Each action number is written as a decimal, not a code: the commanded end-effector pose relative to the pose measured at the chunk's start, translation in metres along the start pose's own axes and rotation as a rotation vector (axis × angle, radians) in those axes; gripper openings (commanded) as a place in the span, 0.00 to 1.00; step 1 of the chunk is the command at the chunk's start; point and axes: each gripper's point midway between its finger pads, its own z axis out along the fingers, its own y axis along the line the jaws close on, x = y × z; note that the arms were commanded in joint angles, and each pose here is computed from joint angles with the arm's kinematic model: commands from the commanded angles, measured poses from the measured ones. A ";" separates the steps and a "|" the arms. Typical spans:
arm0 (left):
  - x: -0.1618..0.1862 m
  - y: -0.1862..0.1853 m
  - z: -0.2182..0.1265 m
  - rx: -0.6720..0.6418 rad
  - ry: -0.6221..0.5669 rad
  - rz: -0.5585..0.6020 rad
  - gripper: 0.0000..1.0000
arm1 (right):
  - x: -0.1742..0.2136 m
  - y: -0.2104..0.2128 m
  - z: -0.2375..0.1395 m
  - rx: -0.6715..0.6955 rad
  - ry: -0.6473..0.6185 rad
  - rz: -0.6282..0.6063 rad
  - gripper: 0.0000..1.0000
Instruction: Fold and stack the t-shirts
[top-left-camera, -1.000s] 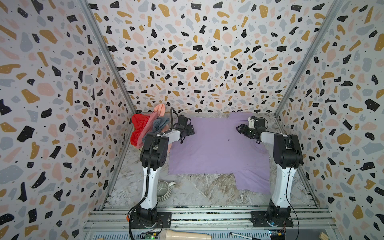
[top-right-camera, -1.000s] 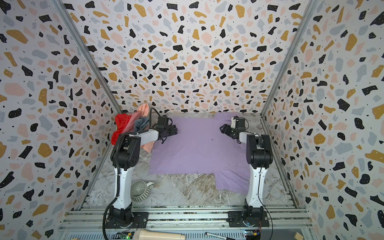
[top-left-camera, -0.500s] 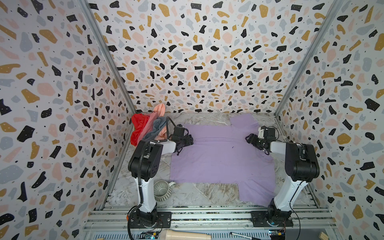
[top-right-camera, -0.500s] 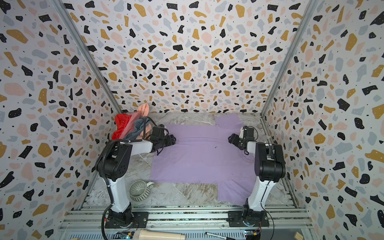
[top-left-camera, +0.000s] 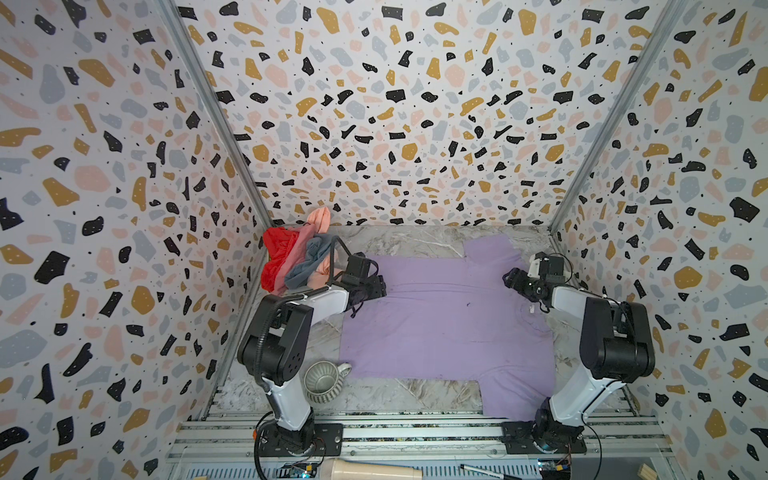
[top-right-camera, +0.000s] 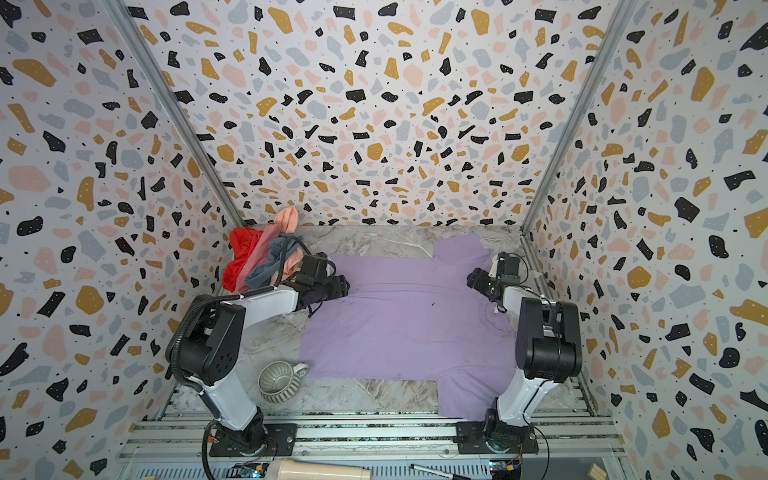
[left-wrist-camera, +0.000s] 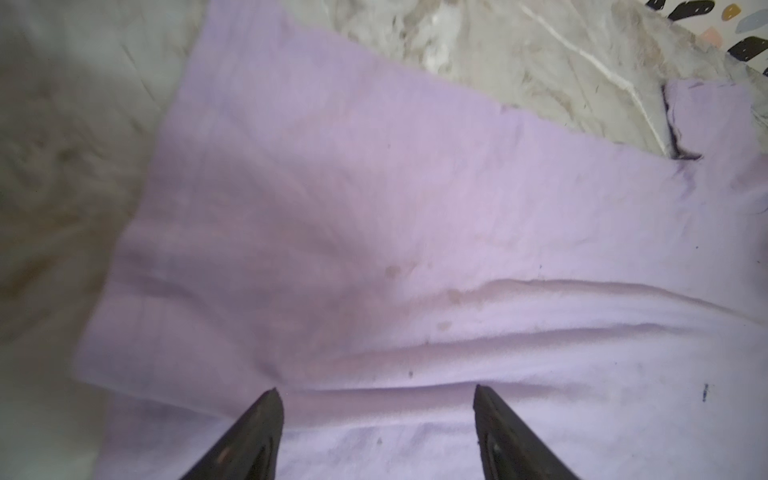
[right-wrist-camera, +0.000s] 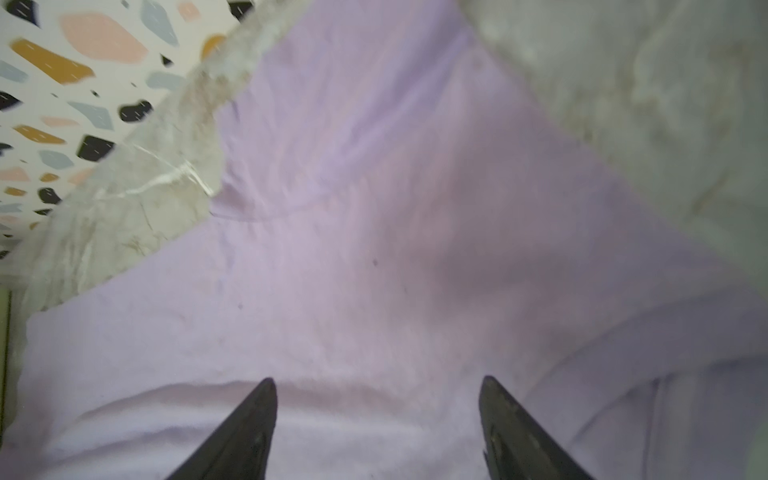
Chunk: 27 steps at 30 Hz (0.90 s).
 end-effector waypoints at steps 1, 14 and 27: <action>-0.046 0.005 -0.006 -0.112 -0.077 0.090 0.73 | -0.081 0.036 -0.019 -0.060 -0.208 -0.095 0.76; -0.114 0.041 0.081 -0.258 -0.076 0.105 0.63 | -0.135 0.038 0.053 -0.085 -0.218 -0.216 0.78; -0.100 0.073 0.125 -0.317 -0.008 0.066 0.54 | -0.150 0.000 0.114 -0.007 -0.172 -0.220 0.78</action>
